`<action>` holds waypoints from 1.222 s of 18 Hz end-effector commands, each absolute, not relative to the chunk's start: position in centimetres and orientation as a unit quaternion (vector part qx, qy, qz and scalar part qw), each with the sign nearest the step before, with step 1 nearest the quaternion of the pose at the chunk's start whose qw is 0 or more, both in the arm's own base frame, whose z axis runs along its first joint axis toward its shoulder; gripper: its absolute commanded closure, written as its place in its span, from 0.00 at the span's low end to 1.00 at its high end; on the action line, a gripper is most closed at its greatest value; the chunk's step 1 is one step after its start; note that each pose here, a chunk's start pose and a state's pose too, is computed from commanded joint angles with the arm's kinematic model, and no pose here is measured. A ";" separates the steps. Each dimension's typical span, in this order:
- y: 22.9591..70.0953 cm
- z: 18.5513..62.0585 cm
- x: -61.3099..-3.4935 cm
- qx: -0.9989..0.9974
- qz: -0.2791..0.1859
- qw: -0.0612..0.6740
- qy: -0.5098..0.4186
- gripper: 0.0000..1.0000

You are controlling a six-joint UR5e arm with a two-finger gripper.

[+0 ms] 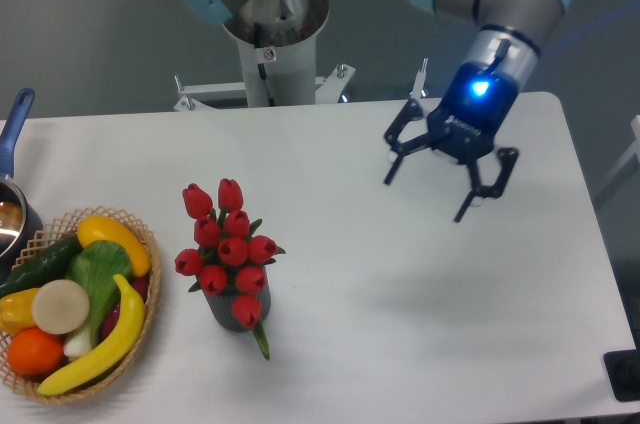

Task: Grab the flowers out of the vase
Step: 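Swing the open gripper toward the red tulips in the grey vase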

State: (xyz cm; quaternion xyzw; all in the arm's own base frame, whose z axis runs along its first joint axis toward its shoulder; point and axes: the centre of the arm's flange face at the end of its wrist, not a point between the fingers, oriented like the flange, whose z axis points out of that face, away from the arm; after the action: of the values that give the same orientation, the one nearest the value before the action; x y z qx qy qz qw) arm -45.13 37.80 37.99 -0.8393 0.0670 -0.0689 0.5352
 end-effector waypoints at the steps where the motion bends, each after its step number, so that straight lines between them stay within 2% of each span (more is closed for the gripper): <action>1: 38.6 37.5 -43.8 -0.840 -0.079 0.533 0.073 0.00; 7: 38.7 34.7 -40.5 -0.840 -0.093 0.525 0.095 0.00; 12: 40.8 33.5 -38.0 -0.838 -0.114 0.521 0.118 0.00; 15: 40.7 31.3 -36.5 -0.828 -0.110 0.528 0.154 0.00; 22: 42.9 29.9 -35.5 -0.805 -0.152 0.553 0.153 0.00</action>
State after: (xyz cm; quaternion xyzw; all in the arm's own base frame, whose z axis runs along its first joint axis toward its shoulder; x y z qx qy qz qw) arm -35.51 42.92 29.87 -0.8050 0.1528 -0.1518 0.5528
